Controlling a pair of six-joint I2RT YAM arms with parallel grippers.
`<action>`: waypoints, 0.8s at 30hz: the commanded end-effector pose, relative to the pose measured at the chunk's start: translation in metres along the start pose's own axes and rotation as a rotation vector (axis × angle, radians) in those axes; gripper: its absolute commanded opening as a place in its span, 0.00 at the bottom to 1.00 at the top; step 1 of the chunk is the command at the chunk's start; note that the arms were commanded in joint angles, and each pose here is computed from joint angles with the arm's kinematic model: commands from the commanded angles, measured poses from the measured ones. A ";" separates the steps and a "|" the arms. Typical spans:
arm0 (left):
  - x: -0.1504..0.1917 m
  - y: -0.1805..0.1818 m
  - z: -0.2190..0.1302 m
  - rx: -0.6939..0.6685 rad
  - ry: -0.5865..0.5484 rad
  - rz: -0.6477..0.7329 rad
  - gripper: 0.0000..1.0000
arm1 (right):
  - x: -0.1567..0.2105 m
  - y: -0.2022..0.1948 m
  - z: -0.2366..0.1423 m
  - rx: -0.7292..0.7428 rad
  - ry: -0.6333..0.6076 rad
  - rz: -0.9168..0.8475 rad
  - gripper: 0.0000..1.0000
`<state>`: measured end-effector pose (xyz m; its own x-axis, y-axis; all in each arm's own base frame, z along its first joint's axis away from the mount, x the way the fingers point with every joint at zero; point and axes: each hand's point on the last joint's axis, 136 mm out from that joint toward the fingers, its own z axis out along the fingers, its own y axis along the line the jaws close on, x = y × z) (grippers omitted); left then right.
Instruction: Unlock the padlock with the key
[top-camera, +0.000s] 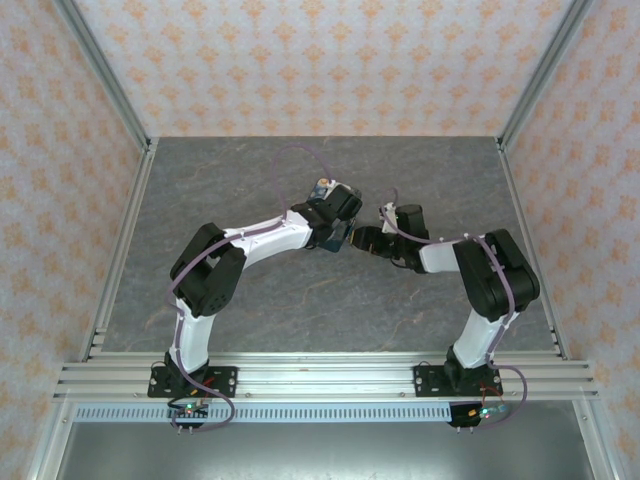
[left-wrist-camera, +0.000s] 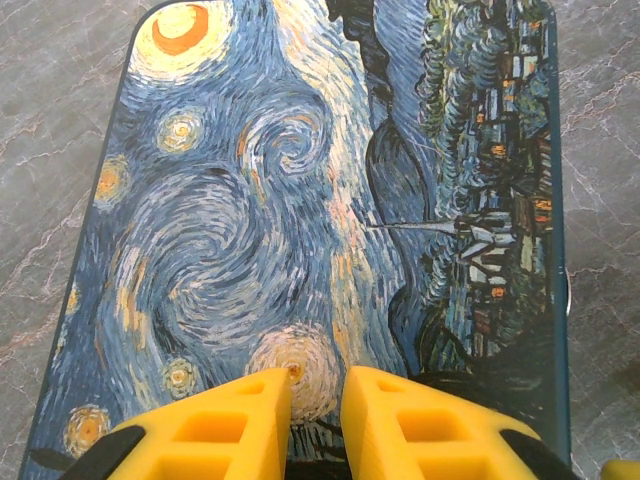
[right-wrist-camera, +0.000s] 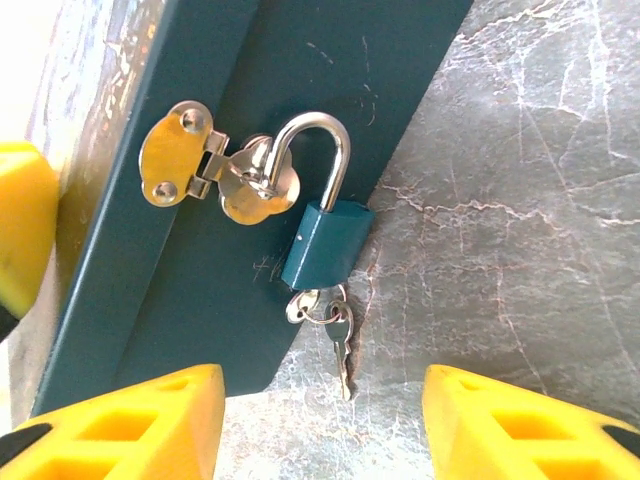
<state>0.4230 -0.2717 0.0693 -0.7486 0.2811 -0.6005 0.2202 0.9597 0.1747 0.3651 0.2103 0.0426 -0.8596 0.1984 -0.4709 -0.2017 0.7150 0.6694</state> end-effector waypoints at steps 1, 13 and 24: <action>0.195 0.063 0.036 -0.150 0.672 0.217 0.23 | 0.015 -0.029 -0.003 0.186 0.053 -0.042 0.55; 0.197 0.062 0.037 -0.145 0.679 0.218 0.22 | 0.016 -0.034 0.018 0.294 0.098 -0.089 0.54; 0.198 0.061 0.038 -0.142 0.683 0.218 0.22 | -0.034 -0.065 0.031 0.413 -0.089 0.051 0.51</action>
<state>0.4234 -0.2715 0.0691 -0.7545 0.2795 -0.5939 0.2267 0.9601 0.1639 0.3823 0.2161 0.0275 -0.8883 0.1520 -0.4333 -0.0996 0.8573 0.5051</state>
